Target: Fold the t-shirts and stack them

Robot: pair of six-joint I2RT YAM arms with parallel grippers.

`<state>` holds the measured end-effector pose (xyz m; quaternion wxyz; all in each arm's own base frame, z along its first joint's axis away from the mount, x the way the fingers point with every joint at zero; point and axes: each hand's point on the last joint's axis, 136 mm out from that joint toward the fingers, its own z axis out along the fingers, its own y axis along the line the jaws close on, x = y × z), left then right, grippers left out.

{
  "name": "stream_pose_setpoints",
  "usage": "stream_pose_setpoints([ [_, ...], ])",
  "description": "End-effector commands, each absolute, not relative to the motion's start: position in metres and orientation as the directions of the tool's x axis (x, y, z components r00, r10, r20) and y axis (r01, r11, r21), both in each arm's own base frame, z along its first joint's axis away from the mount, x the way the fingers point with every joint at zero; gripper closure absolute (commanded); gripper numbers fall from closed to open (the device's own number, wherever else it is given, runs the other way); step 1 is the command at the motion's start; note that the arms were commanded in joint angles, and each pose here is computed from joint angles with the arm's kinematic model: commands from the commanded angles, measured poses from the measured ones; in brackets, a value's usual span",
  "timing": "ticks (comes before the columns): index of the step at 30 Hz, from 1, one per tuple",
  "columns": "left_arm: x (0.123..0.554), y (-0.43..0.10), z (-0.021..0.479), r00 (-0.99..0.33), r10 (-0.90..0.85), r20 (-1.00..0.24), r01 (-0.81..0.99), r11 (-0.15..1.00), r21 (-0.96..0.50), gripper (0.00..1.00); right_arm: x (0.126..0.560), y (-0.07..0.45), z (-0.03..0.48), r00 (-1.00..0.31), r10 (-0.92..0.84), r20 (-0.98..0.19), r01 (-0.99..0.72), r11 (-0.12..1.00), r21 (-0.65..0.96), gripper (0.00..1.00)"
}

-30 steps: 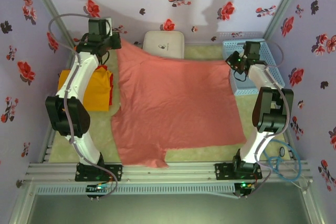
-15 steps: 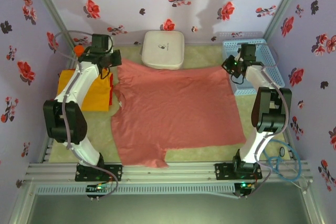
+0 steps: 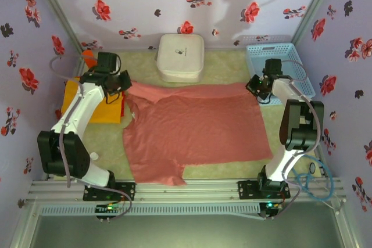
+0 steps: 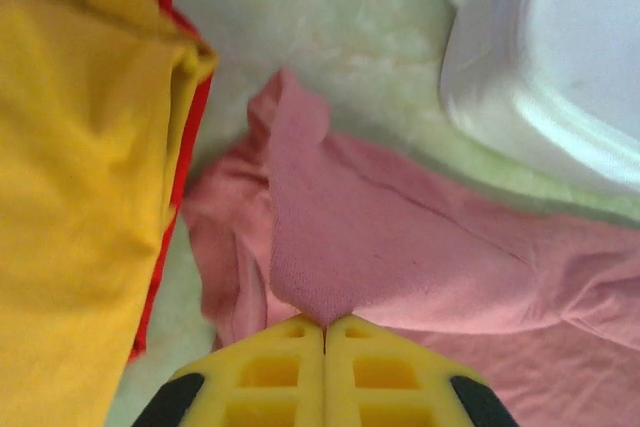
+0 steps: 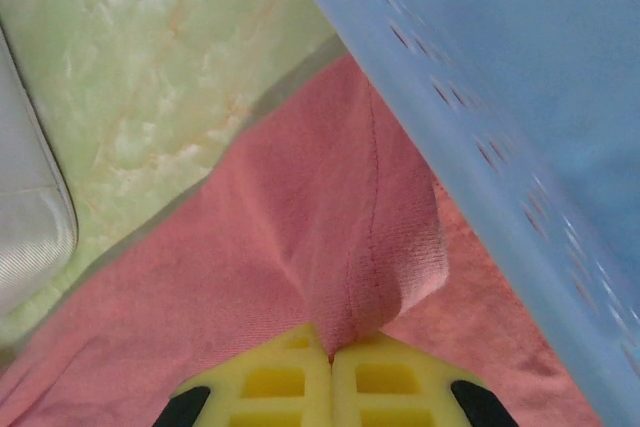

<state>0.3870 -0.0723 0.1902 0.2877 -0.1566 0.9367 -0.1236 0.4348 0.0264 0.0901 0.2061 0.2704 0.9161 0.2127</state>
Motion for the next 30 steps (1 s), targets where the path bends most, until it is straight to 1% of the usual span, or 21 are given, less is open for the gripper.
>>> stream_pose_setpoints([
  [1, 0.364, -0.074, 0.183, -0.789, -0.442, -0.427, -0.289, 0.880, -0.378, 1.00, 0.426, 0.014, 0.094, -0.765, 0.579, -0.281, 0.422, 0.781, 0.461, 1.00],
  [4, 0.352, -0.073, 0.180, -0.780, -0.467, -0.416, -0.310, 0.867, -0.391, 1.00, 0.425, 0.009, 0.094, -0.755, 0.588, -0.290, 0.436, 0.780, 0.449, 1.00],
  [13, 0.320, -0.072, 0.175, -0.770, -0.514, -0.378, -0.357, 0.839, -0.412, 1.00, 0.420, 0.008, 0.087, -0.763, 0.588, -0.269, 0.444, 0.778, 0.443, 1.00],
  [22, 0.297, -0.073, 0.153, -0.781, -0.538, -0.316, -0.401, 0.821, -0.407, 1.00, 0.413, 0.009, 0.067, -0.772, 0.590, -0.236, 0.463, 0.776, 0.428, 1.00],
  [30, 0.283, -0.070, 0.132, -0.788, -0.548, -0.282, -0.429, 0.816, -0.386, 1.00, 0.412, 0.008, 0.061, -0.772, 0.595, -0.223, 0.475, 0.774, 0.419, 1.00],
])
